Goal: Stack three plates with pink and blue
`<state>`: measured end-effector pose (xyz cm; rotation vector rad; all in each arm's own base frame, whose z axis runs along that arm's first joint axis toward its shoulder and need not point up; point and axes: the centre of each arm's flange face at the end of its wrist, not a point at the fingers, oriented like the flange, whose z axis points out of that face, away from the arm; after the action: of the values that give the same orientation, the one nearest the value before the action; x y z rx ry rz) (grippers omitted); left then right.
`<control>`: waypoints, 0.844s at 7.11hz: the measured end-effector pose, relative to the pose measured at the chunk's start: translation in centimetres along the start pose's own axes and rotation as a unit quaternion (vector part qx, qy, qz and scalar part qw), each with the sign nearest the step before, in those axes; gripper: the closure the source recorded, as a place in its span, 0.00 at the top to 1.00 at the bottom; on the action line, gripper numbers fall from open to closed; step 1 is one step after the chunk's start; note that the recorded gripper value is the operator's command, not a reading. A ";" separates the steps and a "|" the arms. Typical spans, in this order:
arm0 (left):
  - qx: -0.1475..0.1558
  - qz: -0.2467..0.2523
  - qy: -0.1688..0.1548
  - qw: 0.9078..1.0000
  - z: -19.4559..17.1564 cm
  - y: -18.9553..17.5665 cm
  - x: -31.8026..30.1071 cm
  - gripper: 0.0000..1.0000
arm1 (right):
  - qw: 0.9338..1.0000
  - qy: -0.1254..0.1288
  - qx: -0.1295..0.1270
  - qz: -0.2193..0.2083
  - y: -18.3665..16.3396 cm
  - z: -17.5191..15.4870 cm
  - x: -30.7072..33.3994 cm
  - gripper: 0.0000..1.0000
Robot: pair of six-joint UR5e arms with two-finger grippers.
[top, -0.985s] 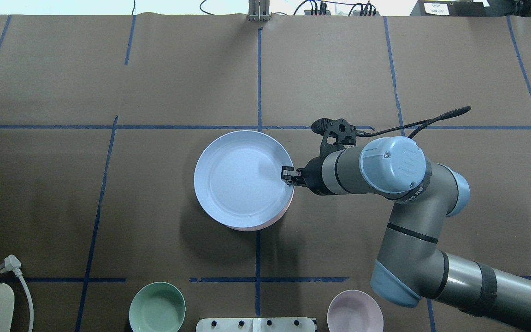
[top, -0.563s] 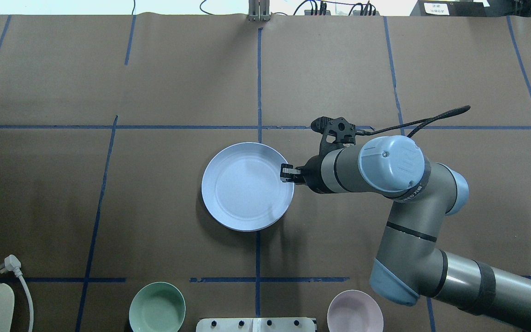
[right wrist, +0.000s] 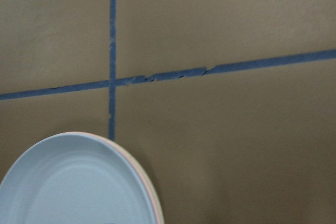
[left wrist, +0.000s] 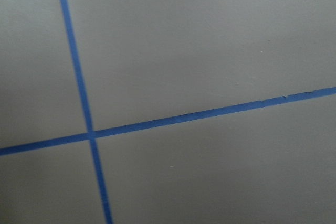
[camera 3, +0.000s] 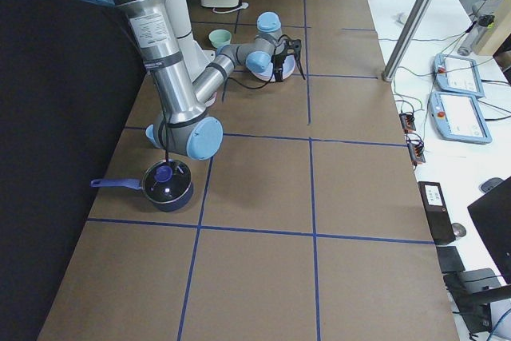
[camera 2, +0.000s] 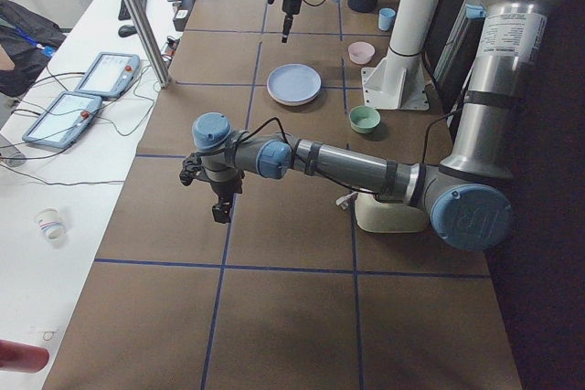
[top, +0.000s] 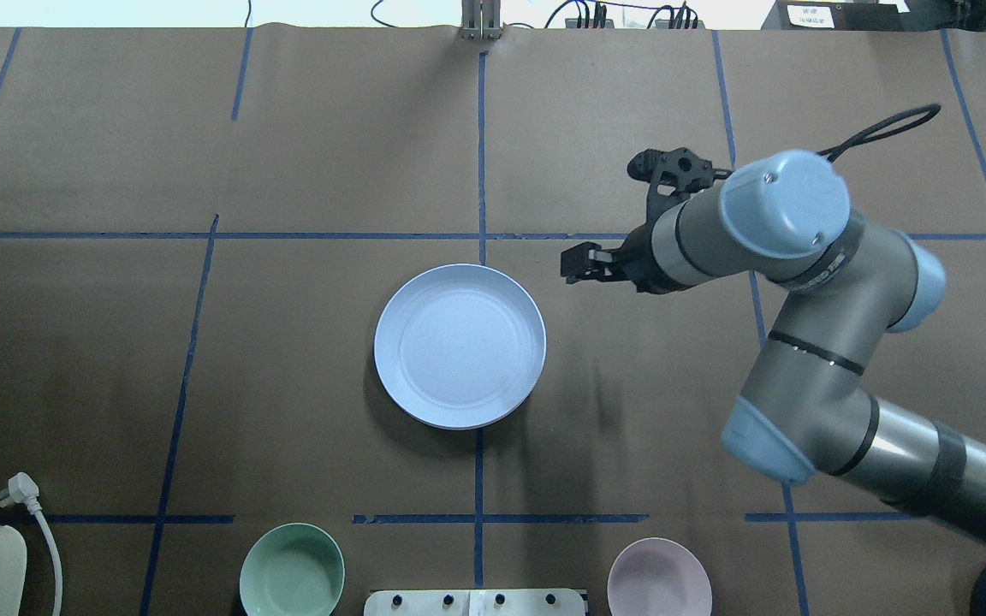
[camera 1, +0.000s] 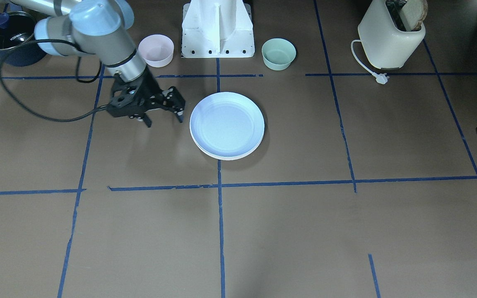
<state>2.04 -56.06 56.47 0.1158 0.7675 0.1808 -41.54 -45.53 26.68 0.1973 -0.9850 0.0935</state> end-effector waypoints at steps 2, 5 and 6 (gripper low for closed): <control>-0.011 -0.014 -0.006 1.000 0.1 2.2 -8.3 1.00 | 0.996 0.054 -0.022 -0.069 -4.3 -2.7 6.0 1.00; -0.028 -0.052 0.011 0.998 2.2 6.8 -12.7 1.00 | 0.989 0.074 -0.056 -0.113 -9.1 -7.8 20.8 1.00; -0.027 -0.056 0.021 0.998 2.2 7.4 -12.5 1.00 | 0.987 0.078 -0.070 -0.124 -9.5 -8.8 26.1 1.00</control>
<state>-6.14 -51.41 67.77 0.0185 0.8078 0.0982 -18.35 -53.22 42.55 0.1798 -0.8002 -0.1858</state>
